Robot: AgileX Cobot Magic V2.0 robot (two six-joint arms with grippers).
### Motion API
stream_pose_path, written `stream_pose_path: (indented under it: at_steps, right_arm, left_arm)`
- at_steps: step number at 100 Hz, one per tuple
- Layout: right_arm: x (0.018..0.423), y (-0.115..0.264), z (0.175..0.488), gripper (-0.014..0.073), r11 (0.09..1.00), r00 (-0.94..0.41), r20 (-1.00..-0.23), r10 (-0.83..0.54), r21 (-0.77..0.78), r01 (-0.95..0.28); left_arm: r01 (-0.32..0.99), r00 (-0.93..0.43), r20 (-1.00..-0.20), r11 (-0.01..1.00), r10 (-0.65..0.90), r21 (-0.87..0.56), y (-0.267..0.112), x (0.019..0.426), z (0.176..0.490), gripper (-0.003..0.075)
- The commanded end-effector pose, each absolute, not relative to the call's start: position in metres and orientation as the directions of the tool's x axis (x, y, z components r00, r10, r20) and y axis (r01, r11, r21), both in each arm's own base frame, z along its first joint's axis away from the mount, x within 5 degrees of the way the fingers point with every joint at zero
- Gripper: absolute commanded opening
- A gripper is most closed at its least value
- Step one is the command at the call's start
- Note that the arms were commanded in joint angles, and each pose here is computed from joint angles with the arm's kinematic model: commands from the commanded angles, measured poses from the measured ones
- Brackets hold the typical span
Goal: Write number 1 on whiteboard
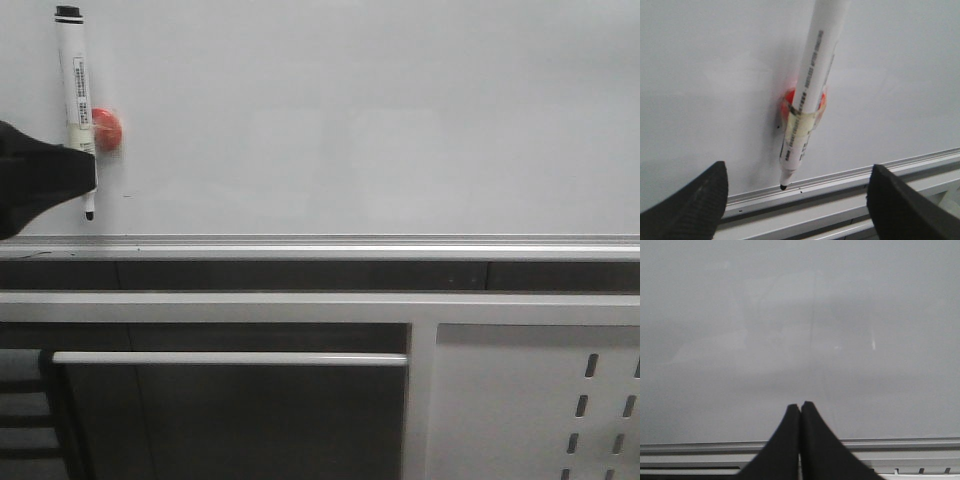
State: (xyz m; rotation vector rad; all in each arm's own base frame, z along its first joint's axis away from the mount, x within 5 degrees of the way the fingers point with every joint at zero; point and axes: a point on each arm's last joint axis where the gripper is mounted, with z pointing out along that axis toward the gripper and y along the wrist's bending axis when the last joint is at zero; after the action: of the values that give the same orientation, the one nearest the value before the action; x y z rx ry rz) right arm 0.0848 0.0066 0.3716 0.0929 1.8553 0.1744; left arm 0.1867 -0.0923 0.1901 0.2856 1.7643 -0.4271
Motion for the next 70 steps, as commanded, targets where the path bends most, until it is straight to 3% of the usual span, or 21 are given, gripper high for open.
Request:
stream_pose_path:
  at_steps: [1,35,70]
  right_arm:
    - [0.087,0.006,0.388,-0.0071,0.986,-0.2,-0.968,0.153,0.162,-0.031]
    - [0.087,0.006,0.388,-0.0071,0.986,-0.2,-0.968,0.153,0.162,-0.031]
    - [0.087,0.006,0.388,-0.0071,0.986,-0.198,-0.968,0.153,0.162,-0.031]
  left_arm:
    - [0.429,-0.113,-0.988,0.892,-0.104,-0.143,-0.098,0.195,0.202,0.0484]
    - [0.488,-0.011,-0.99,0.863,-0.139,-0.126,-0.106,0.2,0.198,0.0315]
    - [0.481,-0.044,-0.991,0.867,-0.125,-0.131,-0.108,0.205,0.185,0.0307]
